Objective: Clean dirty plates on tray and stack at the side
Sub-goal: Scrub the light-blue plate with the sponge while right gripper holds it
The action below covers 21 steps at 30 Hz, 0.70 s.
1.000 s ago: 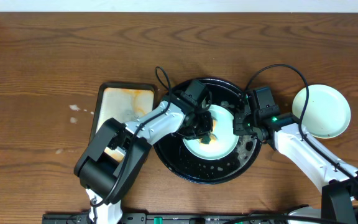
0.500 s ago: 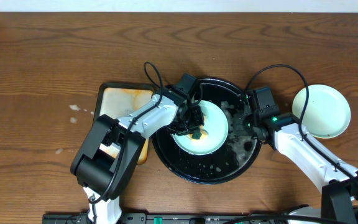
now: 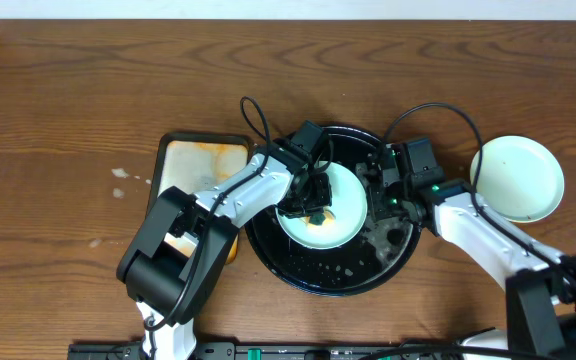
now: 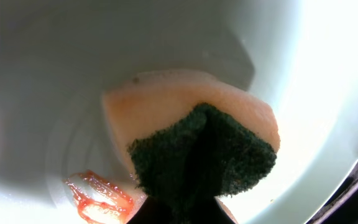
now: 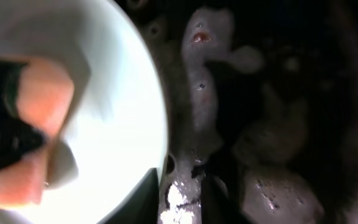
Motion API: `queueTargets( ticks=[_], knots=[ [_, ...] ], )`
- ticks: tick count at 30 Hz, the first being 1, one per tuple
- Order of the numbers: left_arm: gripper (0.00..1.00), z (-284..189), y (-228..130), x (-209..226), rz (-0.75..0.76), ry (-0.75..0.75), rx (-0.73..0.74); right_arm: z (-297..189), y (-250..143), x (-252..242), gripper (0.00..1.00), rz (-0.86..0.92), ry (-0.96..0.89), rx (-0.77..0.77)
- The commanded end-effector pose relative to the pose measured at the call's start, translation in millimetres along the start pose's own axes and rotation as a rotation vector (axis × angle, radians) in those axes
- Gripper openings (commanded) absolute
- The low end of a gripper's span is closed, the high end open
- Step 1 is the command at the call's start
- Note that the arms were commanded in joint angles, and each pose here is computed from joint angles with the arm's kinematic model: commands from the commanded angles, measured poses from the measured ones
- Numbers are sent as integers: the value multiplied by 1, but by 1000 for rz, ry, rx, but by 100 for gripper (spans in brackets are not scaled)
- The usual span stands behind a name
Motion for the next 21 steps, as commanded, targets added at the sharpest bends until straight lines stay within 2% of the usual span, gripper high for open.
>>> queueTargets(
  ticks=[1, 2, 4, 7, 11, 14, 21],
  knots=[
    [8, 26, -20, 24, -1, 88, 78, 8, -1, 11, 37, -42, 74, 24],
    [8, 26, -21, 23, 1, 89, 78, 8, 0, 11, 40, -42, 74, 23],
    [8, 27, -22, 22, 6, 89, 80, 8, 3, 12, 39, -45, 78, 9],
    [8, 28, -23, 21, 11, 89, 81, 8, 9, 13, 22, -52, 81, -15],
    [8, 27, -23, 17, 23, 86, 79, 10, 17, 4, 6, -56, 25, -53],
    [8, 27, -22, 16, 25, 85, 77, 17, 14, 1, 2, -41, 20, -36],
    [8, 23, -17, 12, 32, 86, 66, 40, -8, -7, 1, 3, 1, 57]
  ],
)
Point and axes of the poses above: each gripper's point midway between its finger pads, its own z axis out along the fingers, its own x axis along the line the jaws close on, y = z × x, the point moved 1 cm from there along -z, back along the fingers, and after that the axes turned 5 degrees about z, right-handed, at the moved point
